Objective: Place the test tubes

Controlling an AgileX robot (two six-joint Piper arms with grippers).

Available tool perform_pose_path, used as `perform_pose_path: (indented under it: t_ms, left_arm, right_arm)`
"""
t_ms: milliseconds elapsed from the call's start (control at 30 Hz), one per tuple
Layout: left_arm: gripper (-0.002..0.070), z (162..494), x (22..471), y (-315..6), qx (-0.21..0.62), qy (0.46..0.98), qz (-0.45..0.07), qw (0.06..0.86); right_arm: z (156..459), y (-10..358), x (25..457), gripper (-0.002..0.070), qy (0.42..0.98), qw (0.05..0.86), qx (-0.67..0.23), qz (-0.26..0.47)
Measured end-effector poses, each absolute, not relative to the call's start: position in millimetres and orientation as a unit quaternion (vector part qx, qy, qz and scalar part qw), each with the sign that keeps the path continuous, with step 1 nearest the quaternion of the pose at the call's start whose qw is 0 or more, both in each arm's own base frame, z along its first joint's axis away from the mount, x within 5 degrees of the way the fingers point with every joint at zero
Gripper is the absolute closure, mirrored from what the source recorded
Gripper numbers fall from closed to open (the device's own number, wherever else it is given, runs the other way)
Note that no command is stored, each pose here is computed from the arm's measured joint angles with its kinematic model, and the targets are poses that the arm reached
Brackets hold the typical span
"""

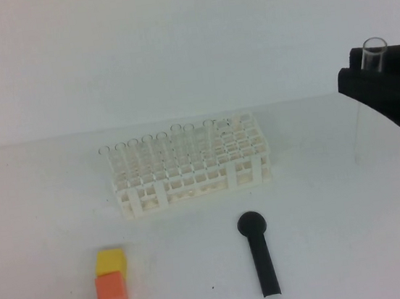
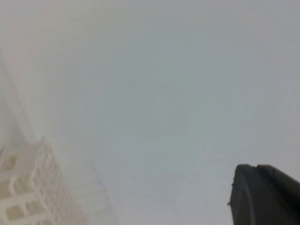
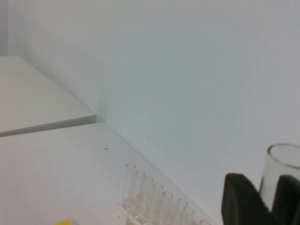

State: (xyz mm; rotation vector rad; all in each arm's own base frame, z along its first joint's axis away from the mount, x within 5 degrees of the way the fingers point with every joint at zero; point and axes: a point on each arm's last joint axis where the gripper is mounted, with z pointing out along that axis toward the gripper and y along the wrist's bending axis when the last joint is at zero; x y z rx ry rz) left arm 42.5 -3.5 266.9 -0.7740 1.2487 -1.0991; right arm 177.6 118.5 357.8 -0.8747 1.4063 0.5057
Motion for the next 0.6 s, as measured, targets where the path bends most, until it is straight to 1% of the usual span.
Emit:
perform_pose_path:
  t_ms: [100, 200, 300, 400, 433, 467, 600]
  left_arm:
    - [0.0676, 267, 39, 0, -0.348, 0.517, -0.463, 0.630]
    - [0.0676, 260, 42, 0, -0.351, 0.510, -0.456, 0.640]
    - [0.0676, 237, 49, -2, -0.341, 0.526, -0.442, 0.642]
    - [0.0676, 212, 54, -5, -0.308, 0.561, -0.410, 0.650]
    - [0.0676, 209, 55, -4, -0.304, 0.578, -0.384, 0.652]
    - [0.0676, 209, 55, -3, -0.298, 0.585, -0.371, 0.656]
    - [0.0676, 212, 54, -5, -0.284, 0.577, -0.381, 0.664]
  right_arm:
    - [358, 119, 176, 0.0554, 0.614, 0.647, -0.389, 0.229]
    - [358, 120, 176, 0.0554, 0.615, 0.646, -0.388, 0.234]
    - [358, 120, 176, 0.0554, 0.618, 0.643, -0.382, 0.243]
    - [359, 121, 174, 0.0554, 0.616, 0.640, -0.382, 0.254]
    - [359, 122, 173, 0.0554, 0.614, 0.639, -0.384, 0.259]
    - [359, 123, 172, 0.0554, 0.610, 0.638, -0.389, 0.264]
    - [360, 125, 168, 0.0554, 0.595, 0.634, -0.403, 0.286]
